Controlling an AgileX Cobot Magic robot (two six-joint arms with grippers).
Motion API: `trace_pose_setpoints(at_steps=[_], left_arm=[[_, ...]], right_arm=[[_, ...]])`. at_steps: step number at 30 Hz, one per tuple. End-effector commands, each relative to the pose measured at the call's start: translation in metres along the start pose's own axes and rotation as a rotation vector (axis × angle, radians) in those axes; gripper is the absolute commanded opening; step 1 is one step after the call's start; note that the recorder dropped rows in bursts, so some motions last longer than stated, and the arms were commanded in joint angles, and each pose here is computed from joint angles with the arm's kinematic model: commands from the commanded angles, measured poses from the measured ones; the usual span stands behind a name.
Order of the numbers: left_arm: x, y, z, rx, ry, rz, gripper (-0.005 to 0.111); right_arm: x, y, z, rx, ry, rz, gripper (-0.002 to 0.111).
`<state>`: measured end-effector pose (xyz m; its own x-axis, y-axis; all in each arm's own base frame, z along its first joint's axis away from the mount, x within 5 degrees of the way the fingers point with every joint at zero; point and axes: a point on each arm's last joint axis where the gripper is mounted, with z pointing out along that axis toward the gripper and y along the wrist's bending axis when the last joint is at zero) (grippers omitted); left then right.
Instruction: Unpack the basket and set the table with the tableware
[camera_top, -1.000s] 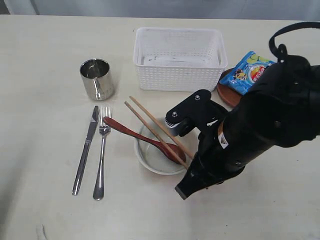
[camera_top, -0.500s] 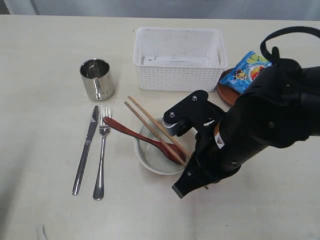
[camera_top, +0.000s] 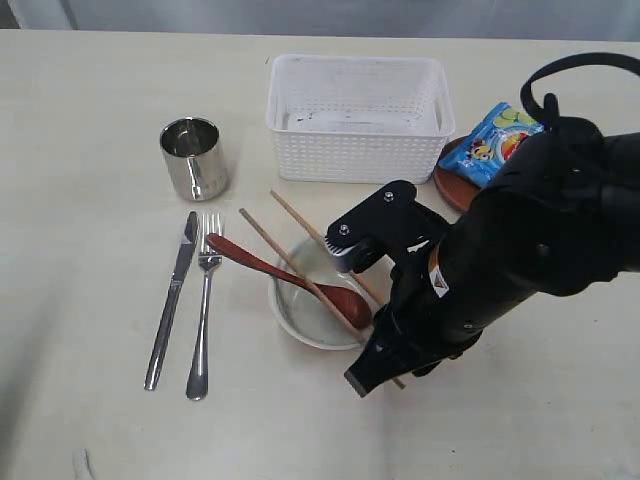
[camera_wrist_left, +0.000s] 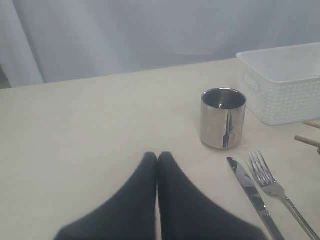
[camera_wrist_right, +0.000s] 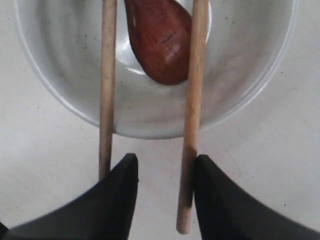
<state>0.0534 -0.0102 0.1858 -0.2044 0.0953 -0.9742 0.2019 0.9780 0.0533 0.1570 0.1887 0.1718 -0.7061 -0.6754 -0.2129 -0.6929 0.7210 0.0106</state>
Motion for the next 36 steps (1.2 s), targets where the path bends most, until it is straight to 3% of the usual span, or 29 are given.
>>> trace_pose_setpoints(at_steps=[1,9,17,21,36], left_arm=[[0.000,0.000,0.000,0.000,-0.009,-0.007,0.000],[0.000,0.000,0.000,0.000,-0.009,-0.007,0.000],[0.000,0.000,0.000,0.000,-0.009,-0.007,0.000],[0.000,0.000,0.000,0.000,-0.009,-0.007,0.000],[0.000,0.000,0.000,-0.001,-0.009,-0.001,0.000]], right_arm=[[-0.001,0.001,-0.002,0.003,-0.008,-0.017,0.037],[-0.007,0.001,-0.012,0.005,-0.017,-0.030,0.037],[-0.019,0.002,-0.041,-0.013,-0.183,-0.033,0.037],[-0.039,0.005,-0.051,-0.020,-0.230,-0.056,0.062],[-0.061,0.012,0.003,-0.011,-0.099,-0.099,0.064]])
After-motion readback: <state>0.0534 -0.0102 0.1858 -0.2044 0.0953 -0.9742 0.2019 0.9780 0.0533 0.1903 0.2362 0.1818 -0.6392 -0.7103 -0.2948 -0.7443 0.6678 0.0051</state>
